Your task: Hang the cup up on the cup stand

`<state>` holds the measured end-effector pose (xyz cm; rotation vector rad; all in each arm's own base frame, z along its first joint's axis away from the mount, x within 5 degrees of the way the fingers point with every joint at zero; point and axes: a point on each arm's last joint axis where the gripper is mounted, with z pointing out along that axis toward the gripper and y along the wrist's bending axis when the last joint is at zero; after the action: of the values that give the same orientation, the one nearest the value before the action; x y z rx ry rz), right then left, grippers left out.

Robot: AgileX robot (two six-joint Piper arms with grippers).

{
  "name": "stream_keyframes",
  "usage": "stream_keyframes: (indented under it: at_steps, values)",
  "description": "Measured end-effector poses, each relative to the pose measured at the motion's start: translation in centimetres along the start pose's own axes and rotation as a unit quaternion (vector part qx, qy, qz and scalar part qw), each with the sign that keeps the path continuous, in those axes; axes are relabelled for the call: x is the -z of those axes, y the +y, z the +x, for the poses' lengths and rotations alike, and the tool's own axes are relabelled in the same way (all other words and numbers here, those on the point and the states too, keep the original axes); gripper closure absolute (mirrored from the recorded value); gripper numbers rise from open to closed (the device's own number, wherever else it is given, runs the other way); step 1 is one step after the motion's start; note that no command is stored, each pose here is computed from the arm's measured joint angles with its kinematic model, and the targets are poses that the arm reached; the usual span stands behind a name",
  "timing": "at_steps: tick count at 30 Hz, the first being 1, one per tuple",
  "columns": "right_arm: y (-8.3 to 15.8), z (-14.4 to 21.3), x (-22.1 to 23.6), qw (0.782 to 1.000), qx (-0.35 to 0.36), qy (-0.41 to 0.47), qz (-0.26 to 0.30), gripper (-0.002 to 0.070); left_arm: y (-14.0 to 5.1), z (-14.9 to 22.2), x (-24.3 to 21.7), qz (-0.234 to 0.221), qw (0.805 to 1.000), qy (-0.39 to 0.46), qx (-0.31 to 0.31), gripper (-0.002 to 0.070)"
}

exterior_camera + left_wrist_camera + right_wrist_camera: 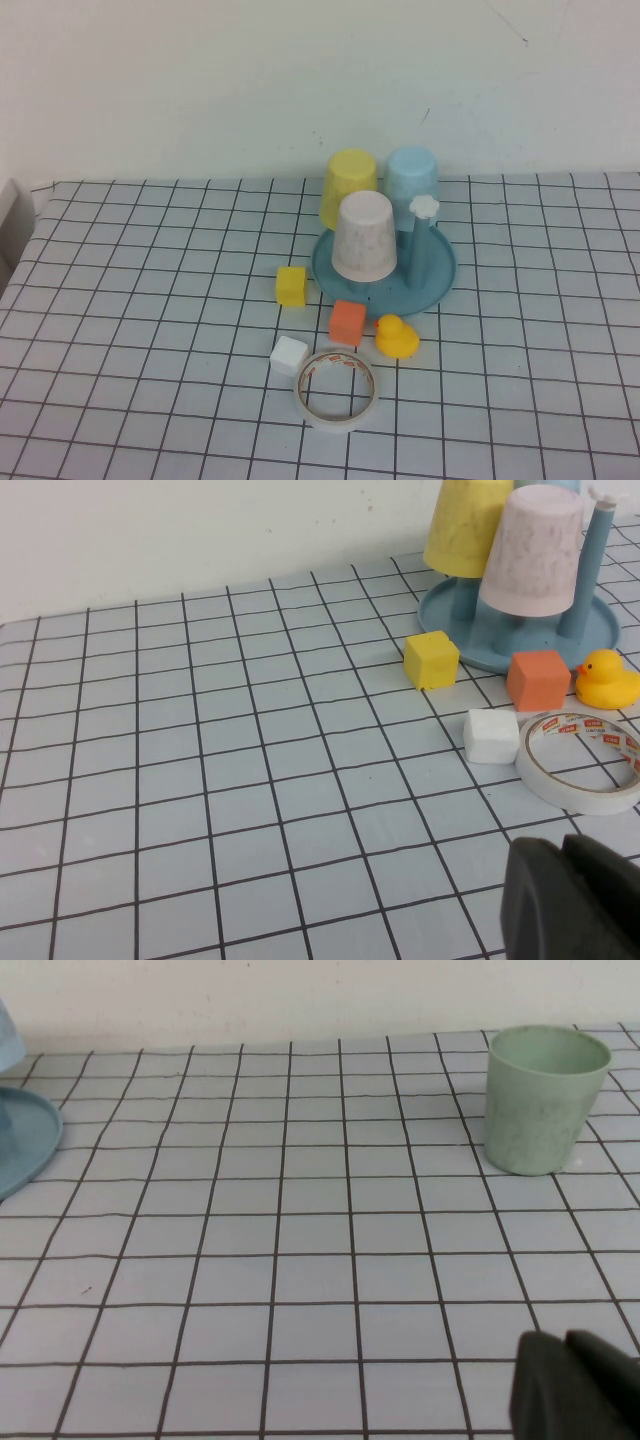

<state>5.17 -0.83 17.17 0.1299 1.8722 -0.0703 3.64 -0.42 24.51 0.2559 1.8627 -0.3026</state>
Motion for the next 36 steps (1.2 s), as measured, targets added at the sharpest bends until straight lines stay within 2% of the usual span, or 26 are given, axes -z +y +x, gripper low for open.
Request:
stream_keyframes:
  at_steps: [11, 17, 19, 24, 28, 31, 36]
  values:
    - [0.0, 0.0, 0.0, 1.000, 0.000, 0.002, 0.001, 0.0678, 0.0, 0.0, 0.0, 0.000, 1.000, 0.001, 0.000, 0.0676]
    - [0.0, 0.0, 0.0, 1.000, 0.000, 0.003, 0.001, 0.0678, -0.2, 2.0, -1.2, 0.003, 1.000, 0.012, 0.018, 0.0676]
    - [0.0, 0.0, 0.0, 1.000, 0.000, 0.003, 0.001, 0.0678, -0.1, 2.7, -1.7, -0.012, 1.000, -0.006, 0.013, 0.0676]
    - [0.0, 0.0, 0.0, 1.000, 0.000, 0.003, 0.001, 0.0678, 0.5, 4.3, -3.0, -0.086, 0.994, -0.058, -0.033, 0.0676]
    - [0.0, 0.0, 0.0, 1.000, 0.000, 0.003, 0.001, 0.0678, 1.2, 5.3, -3.4, -0.149, 0.986, -0.059, -0.039, 0.0676]
    - [0.0, 0.0, 0.0, 1.000, 0.000, 0.004, 0.001, 0.0678, 1.4, 5.1, -3.3, -0.170, 0.982, -0.065, -0.044, 0.0676]
    - [0.0, 0.0, 0.0, 1.000, 0.000, 0.004, 0.001, 0.0678, 1.5, 5.5, -3.3, -0.170, 0.983, -0.044, -0.047, 0.0676]
